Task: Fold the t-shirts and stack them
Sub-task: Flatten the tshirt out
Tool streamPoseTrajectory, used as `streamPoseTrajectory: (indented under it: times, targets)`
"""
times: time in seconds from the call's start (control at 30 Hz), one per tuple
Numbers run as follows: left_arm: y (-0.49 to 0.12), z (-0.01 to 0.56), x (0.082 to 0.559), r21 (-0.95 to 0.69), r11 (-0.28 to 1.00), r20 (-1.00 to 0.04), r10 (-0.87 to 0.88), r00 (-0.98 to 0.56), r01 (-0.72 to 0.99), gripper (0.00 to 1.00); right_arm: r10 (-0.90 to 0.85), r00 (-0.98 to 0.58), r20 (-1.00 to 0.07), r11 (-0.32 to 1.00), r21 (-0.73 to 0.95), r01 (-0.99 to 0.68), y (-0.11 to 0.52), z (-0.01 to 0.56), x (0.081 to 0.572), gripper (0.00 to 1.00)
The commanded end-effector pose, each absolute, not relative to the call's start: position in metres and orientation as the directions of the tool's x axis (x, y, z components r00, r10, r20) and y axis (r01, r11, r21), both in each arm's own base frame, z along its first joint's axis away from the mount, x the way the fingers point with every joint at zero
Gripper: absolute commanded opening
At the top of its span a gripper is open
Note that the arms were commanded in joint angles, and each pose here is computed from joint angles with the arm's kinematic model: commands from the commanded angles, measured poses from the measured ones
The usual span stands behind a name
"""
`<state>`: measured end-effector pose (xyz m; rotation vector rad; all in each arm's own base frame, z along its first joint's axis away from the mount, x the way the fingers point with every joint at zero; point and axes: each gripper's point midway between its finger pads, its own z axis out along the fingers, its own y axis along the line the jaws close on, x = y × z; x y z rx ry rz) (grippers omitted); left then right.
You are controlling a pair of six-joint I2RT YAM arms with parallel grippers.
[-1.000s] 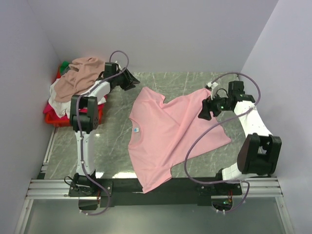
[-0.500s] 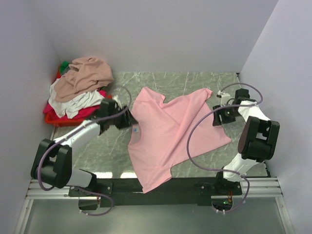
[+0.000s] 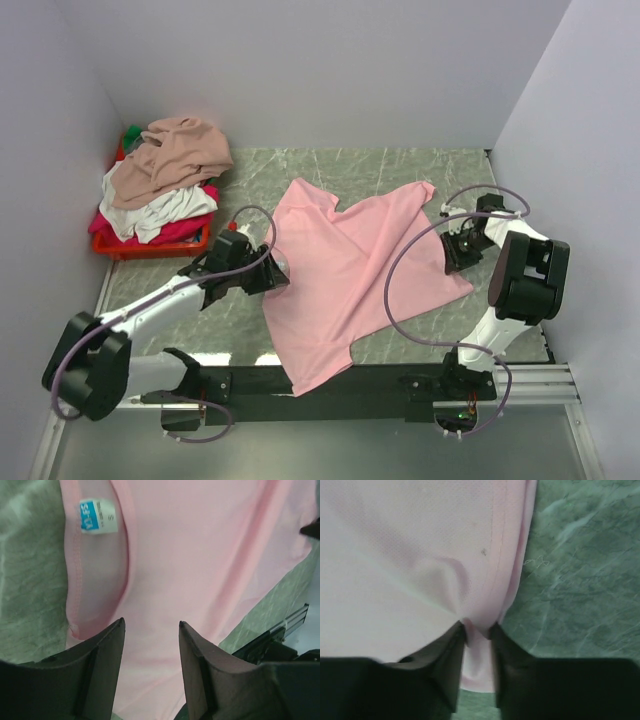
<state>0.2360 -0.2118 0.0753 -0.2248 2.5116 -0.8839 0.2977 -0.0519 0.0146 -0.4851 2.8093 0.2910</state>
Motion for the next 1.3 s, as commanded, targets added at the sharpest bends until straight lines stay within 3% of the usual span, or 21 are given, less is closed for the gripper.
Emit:
streamPoseTrajectory:
  times: [0.0,0.07,0.13,0.3,0.43,0.47,0.57,0.63,0.7,0.8,0.9,0.93,1.0,1.03,1.07,1.1,1.13,1.17,1.23,1.27]
  targets:
    - [-0.203,0.107,0.254,-0.621,0.783,-0.486,-0.357,-0.797,0.028,0.53,-0.333,-0.917,-0.219,0.906,0.194,-0.375,-0.048,0.003,0.275,0.28]
    - [-0.2,0.12,0.256,-0.615,0.787,-0.524,-0.363,-0.771,0.047,0.53,-0.357,-0.914,-0.19,0.902,0.185,-0.391,-0.051,0.005,0.266,0.07]
    - [-0.195,0.125,0.259,-0.6,0.799,-0.548,-0.368,-0.751,0.047,0.53,-0.395,-0.908,-0.143,0.894,0.171,-0.415,-0.055,0.007,0.25,0.0]
    - [-0.191,0.143,0.266,-0.598,0.799,-0.592,-0.388,-0.707,0.062,0.54,-0.484,-0.875,-0.005,0.875,0.024,-0.484,-0.09,0.025,0.198,0.0]
    - [-0.192,0.156,0.279,-0.597,0.797,-0.635,-0.4,-0.661,0.092,0.63,-0.518,-0.853,0.059,0.855,0.071,-0.514,-0.09,0.035,0.158,0.01]
    - [-0.193,0.155,0.283,-0.591,0.801,-0.639,-0.393,-0.661,0.095,0.64,-0.513,-0.858,0.042,0.858,0.073,-0.509,-0.089,0.039,0.16,0.17]
    - [-0.196,0.164,0.301,-0.571,0.812,-0.663,-0.373,-0.649,0.117,0.69,-0.479,-0.873,-0.093,0.871,0.077,-0.486,-0.083,0.063,0.188,0.52]
    - [-0.194,0.176,0.316,-0.562,0.817,-0.678,-0.367,-0.637,0.128,0.7,-0.444,-0.871,-0.209,0.878,0.093,-0.47,-0.077,0.087,0.221,0.58]
    - [-0.188,0.176,0.332,-0.564,0.817,-0.671,-0.37,-0.642,0.119,0.72,-0.41,-0.852,-0.326,0.888,0.071,-0.455,-0.077,0.115,0.261,0.59]
    - [-0.177,0.193,0.365,-0.608,0.782,-0.667,-0.411,-0.622,0.136,0.78,-0.294,-0.816,-0.498,0.891,0.166,-0.422,-0.062,0.138,0.323,0.61]
    - [-0.163,0.207,0.411,-0.624,0.769,-0.672,-0.441,-0.595,0.136,0.79,-0.142,-0.8,-0.584,0.887,0.283,-0.364,-0.054,0.144,0.385,0.61]
    - [-0.168,0.232,0.427,-0.63,0.753,-0.69,-0.433,-0.58,0.188,0.79,-0.072,-0.822,-0.564,0.888,0.339,-0.311,-0.053,0.131,0.404,0.61]
    - [-0.17,0.208,0.458,-0.63,0.761,-0.655,-0.413,-0.632,0.156,0.78,-0.032,-0.802,-0.596,0.895,0.34,-0.288,-0.055,0.138,0.436,0.61]
    - [-0.176,0.237,0.481,-0.612,0.759,-0.7,-0.389,-0.599,0.222,0.77,0.001,-0.812,-0.584,0.898,0.357,-0.255,-0.053,0.125,0.451,0.61]
    - [-0.179,0.196,0.497,-0.603,0.78,-0.649,-0.356,-0.673,0.169,0.75,0.013,-0.809,-0.588,0.902,0.356,-0.244,-0.055,0.124,0.46,0.61]
    - [-0.18,0.188,0.51,-0.59,0.79,-0.642,-0.334,-0.69,0.166,0.74,0.015,-0.791,-0.612,0.907,0.341,-0.246,-0.058,0.13,0.475,0.61]
    - [-0.184,0.216,0.535,-0.554,0.799,-0.705,-0.303,-0.641,0.231,0.71,0.033,-0.804,-0.594,0.908,0.353,-0.224,-0.06,0.119,0.482,0.61]
    - [-0.182,0.168,0.545,-0.539,0.825,-0.641,-0.273,-0.717,0.167,0.71,0.042,-0.804,-0.593,0.909,0.357,-0.216,-0.062,0.117,0.487,0.61]
    - [-0.185,0.18,0.575,-0.5,0.838,-0.693,-0.236,-0.681,0.219,0.68,0.045,-0.801,-0.597,0.911,0.353,-0.212,-0.066,0.114,0.498,0.61]
    - [-0.184,0.146,0.585,-0.49,0.851,-0.663,-0.222,-0.715,0.19,0.67,0.045,-0.803,-0.595,0.911,0.354,-0.211,-0.067,0.112,0.5,0.61]
